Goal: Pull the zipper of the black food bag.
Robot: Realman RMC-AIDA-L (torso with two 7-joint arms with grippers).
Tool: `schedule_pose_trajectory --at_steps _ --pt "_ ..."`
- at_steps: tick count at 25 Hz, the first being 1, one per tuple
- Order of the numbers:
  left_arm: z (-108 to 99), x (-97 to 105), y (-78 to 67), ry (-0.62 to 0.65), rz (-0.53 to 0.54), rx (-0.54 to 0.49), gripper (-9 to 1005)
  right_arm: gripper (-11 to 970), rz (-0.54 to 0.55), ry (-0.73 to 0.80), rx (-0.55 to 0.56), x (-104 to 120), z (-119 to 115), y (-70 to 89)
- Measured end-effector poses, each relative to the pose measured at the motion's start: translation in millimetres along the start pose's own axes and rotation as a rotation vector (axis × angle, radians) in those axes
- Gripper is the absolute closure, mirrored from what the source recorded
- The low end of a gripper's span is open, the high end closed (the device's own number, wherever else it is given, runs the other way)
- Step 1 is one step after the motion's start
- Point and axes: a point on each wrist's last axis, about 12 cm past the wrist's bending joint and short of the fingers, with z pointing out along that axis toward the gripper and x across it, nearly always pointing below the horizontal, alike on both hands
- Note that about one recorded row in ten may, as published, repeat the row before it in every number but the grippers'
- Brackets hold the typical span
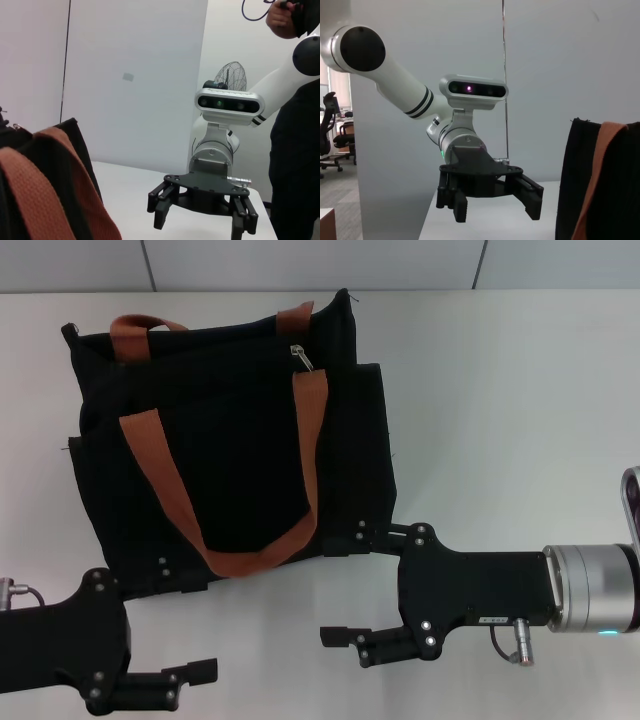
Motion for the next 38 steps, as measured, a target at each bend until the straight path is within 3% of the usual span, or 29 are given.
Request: schedule_pose_trajectory --at_steps 38 --pt "2.7 -2.8 2.5 -0.011 0.017 0.006 167 134 0.003 -0.003 0.015 0.3 -0.3 -0.9"
